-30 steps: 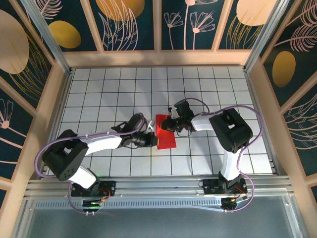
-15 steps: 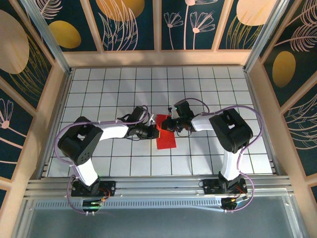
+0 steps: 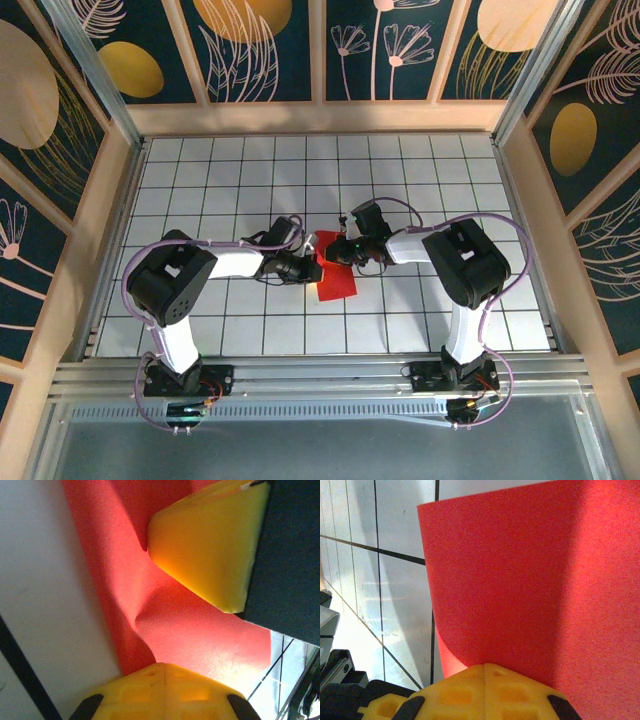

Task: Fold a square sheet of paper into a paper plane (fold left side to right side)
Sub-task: Hold the square sheet of paper at the center of the table.

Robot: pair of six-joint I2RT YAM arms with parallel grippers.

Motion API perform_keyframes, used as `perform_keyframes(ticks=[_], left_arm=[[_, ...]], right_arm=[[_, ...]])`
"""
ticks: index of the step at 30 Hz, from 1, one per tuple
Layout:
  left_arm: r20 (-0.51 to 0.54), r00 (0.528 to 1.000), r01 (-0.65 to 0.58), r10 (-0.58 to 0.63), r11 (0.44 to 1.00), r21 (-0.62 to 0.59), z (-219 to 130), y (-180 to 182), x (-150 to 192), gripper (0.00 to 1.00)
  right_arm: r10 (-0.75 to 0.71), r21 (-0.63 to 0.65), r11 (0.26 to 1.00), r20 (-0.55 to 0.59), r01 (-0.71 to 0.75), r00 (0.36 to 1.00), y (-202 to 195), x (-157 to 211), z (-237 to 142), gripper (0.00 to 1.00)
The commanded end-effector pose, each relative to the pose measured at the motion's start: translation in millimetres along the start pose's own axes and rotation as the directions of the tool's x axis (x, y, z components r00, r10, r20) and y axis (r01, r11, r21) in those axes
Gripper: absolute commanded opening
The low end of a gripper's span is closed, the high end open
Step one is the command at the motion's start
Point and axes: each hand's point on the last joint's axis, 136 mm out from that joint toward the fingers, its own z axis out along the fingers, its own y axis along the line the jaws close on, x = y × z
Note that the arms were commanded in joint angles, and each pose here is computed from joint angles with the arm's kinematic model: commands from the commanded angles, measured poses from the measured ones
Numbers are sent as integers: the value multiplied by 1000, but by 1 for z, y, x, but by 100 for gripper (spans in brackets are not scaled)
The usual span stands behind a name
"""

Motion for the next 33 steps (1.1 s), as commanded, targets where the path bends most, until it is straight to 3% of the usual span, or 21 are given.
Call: perform_keyframes(ticks=[1,5,8,13,23,33], left_arm=[[-25,999,21,-23,997,-79,5,19,8,0],[-21,999,26,-28,996,-82,5,19,9,0],[-15,999,29,-31,997,-77,4,17,8,0],[-4,999,34,-34,998,-51,3,10,6,0],[12,999,38,-37,999,-30,-1,3,3,0],[73,997,12,-17,997,73,-13,-36,-27,0]], right_arm=[[18,94,995,-6,-18,1000,-12,3,-8,12],[-23,109,994,49,18,999,3,-13,-27,20],[-37,118,993,66,29,997,8,-13,-40,21],[-15,51,999,5,15,1000,21,11,-48,0],[33,34,999,-78,-30,996,15,56,-27,0],[68,152,987,-115,-50,991,-19,76,-21,0]])
